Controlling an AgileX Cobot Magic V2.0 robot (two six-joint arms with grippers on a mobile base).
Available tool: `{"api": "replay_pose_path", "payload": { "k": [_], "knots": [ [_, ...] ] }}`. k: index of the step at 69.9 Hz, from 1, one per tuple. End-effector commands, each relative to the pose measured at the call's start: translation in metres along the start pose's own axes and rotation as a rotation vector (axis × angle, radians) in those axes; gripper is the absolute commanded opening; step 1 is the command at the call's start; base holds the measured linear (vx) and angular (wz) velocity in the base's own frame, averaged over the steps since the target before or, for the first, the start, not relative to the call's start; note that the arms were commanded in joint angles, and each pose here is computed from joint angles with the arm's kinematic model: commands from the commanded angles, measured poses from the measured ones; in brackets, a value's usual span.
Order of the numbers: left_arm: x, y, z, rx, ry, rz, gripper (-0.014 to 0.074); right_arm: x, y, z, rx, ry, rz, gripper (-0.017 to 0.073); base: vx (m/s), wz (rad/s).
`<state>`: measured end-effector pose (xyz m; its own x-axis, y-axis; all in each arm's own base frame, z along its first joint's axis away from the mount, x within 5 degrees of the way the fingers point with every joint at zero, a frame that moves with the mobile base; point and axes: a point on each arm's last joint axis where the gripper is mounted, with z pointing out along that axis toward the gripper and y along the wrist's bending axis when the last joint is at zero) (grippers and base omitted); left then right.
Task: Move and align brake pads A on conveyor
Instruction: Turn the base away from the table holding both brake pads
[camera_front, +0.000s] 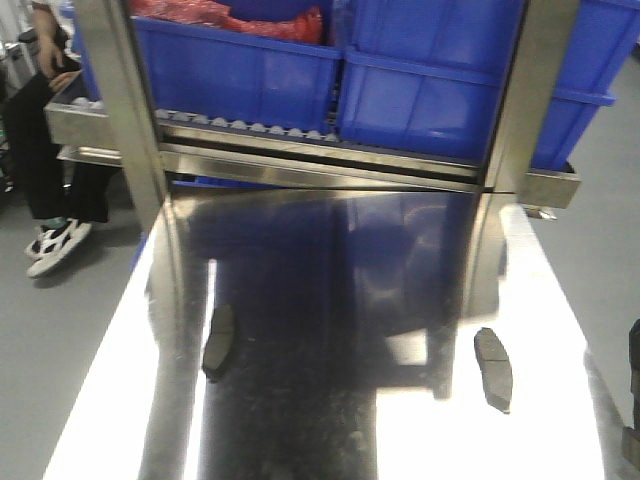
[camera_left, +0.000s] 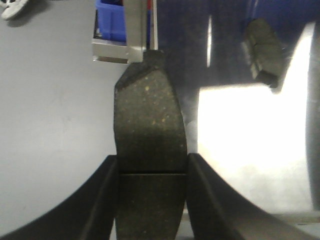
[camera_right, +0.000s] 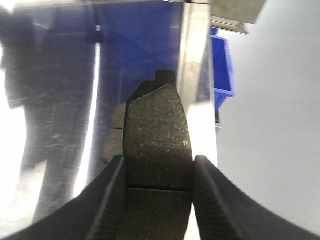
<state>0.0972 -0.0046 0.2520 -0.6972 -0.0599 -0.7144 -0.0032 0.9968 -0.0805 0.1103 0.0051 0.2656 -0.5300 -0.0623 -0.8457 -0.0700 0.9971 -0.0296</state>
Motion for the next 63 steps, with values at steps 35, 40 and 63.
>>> {"api": "replay_pose_path", "payload": {
  "k": [35,40,63],
  "knots": [
    [-0.0141,-0.0019,-0.0063,0.013,-0.104,-0.004,0.0129,-0.0168,-0.0013,-0.0053,0.011,-0.115,-0.006,0.0114,-0.1,0.48],
    [-0.0141,-0.0019,-0.0063,0.013,-0.104,-0.004,0.0129,-0.0168,-0.0013,-0.0053,0.011,-0.115,-0.006,0.0114,-0.09,0.61],
    [-0.0141,-0.0019,-0.0063,0.013,-0.104,-0.004,0.0129,-0.0168,-0.0013,-0.0053,0.011,-0.115,-0.006,0.0114,-0.08,0.71]
  ]
}}
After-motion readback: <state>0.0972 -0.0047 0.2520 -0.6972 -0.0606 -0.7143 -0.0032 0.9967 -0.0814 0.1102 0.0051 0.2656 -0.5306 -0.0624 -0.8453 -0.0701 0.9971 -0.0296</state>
